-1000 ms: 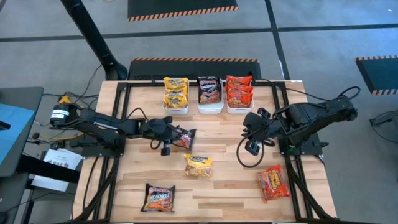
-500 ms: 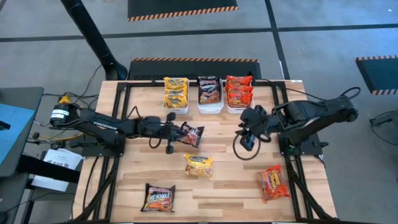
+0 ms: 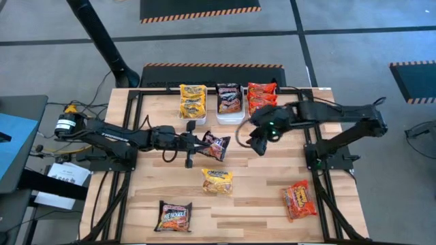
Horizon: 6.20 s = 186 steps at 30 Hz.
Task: Sort Maruchan noodles
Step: Put the black noodle pack into the middle white bin
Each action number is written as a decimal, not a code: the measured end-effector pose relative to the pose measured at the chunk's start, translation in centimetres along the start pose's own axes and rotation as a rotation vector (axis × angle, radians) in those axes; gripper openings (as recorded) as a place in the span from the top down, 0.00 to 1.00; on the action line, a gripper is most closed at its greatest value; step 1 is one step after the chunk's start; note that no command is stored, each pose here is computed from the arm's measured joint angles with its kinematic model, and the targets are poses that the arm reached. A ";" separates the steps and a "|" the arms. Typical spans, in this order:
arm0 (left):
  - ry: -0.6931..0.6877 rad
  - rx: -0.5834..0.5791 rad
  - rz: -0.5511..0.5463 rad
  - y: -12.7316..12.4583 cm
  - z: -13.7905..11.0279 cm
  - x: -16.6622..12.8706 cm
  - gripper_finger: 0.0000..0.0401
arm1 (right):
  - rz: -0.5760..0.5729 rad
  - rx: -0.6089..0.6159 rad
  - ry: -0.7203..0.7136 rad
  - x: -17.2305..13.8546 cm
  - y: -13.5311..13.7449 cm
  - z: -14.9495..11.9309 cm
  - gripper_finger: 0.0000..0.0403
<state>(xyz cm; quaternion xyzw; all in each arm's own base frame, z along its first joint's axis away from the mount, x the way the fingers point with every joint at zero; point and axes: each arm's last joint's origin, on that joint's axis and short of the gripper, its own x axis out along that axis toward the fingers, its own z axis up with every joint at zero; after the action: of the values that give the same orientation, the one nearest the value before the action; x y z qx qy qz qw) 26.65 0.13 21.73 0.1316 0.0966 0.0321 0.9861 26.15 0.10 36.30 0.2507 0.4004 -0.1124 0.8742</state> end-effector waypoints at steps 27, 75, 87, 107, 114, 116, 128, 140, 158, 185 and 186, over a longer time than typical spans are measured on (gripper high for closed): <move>0.061 0.017 0.035 0.0 -0.4 0.0 1.00 | 0.452 0.168 0.188 12.4 -12.0 6.9 0.49; 0.069 0.017 0.061 0.1 -0.4 0.0 1.00 | 0.454 0.011 0.110 15.4 -12.7 7.5 0.49; 0.099 0.021 0.070 0.1 -0.7 0.0 1.00 | 0.306 -0.382 0.012 16.9 -7.5 6.5 0.49; 0.104 0.014 0.076 0.1 -0.7 0.0 1.00 | 0.388 -0.432 -0.012 15.6 -6.3 6.5 0.49; 0.107 0.015 0.076 0.1 -0.7 0.0 1.00 | 0.330 -0.519 -0.049 16.0 -4.6 6.1 0.49; 0.107 0.015 0.077 0.1 -0.7 0.0 1.00 | 0.304 -0.533 -0.059 16.1 -4.3 6.0 0.49; 0.105 -0.002 0.102 0.2 -0.7 0.0 1.00 | 0.271 -0.530 -0.094 16.2 -3.6 6.1 0.49; 0.058 -0.046 0.144 0.4 -0.2 0.0 1.00 | 0.209 -0.534 -0.105 16.3 -3.3 6.0 0.49; 0.035 -0.065 0.152 0.4 0.0 0.0 1.00 | 0.131 -0.511 -0.082 16.5 -2.8 5.4 0.80; 0.032 -0.197 0.154 0.2 3.5 -6.5 1.00 | 0.111 -0.582 -0.147 16.5 -1.9 5.6 0.39; 0.041 -0.200 0.144 0.0 3.4 -6.6 1.00 | 0.108 -0.603 -0.154 16.5 -1.7 5.5 0.39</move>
<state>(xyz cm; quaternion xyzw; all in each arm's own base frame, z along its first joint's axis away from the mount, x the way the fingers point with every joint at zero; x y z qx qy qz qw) 20.89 -1.35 26.14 0.0384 0.1032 0.1150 0.9872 39.86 -4.17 26.28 -0.0080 0.3344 0.0392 0.9416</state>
